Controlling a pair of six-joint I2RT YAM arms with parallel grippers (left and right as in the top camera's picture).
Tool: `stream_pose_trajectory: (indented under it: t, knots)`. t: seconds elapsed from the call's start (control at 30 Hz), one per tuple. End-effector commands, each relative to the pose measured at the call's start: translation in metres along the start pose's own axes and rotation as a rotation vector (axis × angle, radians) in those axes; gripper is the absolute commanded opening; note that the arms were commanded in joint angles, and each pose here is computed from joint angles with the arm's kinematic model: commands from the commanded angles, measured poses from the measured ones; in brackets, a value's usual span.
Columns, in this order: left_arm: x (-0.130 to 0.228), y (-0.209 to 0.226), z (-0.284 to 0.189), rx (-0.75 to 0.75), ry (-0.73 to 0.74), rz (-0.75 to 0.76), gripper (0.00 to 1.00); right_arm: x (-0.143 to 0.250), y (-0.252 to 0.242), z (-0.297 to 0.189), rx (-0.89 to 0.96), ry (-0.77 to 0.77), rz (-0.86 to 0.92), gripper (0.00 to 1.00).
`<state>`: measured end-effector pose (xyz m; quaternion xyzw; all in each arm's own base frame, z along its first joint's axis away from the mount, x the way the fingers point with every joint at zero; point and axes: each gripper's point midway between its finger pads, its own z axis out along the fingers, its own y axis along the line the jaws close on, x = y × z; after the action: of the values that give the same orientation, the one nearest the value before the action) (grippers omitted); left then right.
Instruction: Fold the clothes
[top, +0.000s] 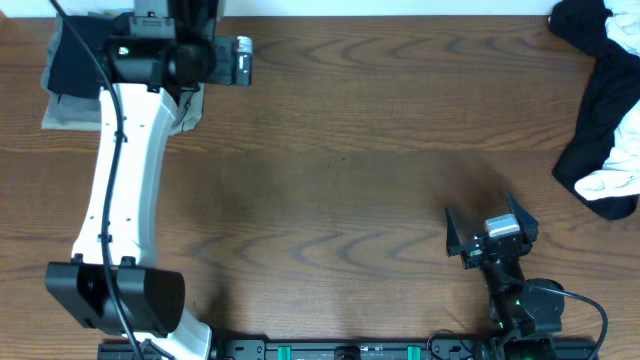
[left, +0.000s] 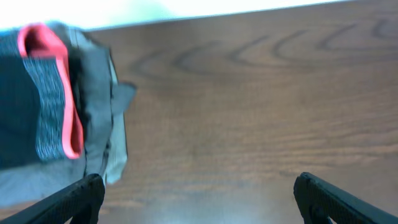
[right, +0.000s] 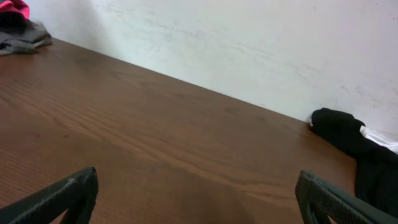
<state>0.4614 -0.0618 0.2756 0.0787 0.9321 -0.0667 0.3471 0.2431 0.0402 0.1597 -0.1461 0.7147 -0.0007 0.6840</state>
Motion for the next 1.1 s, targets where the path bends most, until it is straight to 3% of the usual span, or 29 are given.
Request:
stream_pose_trajectory:
  t: [0.0, 0.23, 0.47, 0.87, 1.07]
  knots:
    - [-0.016, -0.008, -0.033, -0.049, -0.099, 0.037, 0.98, 0.001, -0.002, 0.000, 0.007, 0.001, 0.016, 0.99]
    - [-0.016, -0.013, -0.060, -0.061, -0.224, 0.083, 0.98, 0.001, -0.002, 0.000, 0.007, 0.001, 0.016, 0.99]
    - [0.020, -0.013, -0.063, -0.071, -0.351, 0.118, 0.98, 0.001, -0.002, 0.000, 0.007, 0.001, 0.016, 0.99]
    - [0.147, -0.017, -0.049, -0.019, -0.450, 0.033, 0.98, 0.001, -0.002, 0.000, 0.007, 0.001, 0.016, 0.99]
    - [0.194, -0.008, -0.050, -0.026, -0.593, -0.042, 0.98, 0.001, -0.002, 0.000, 0.007, 0.001, 0.016, 0.99]
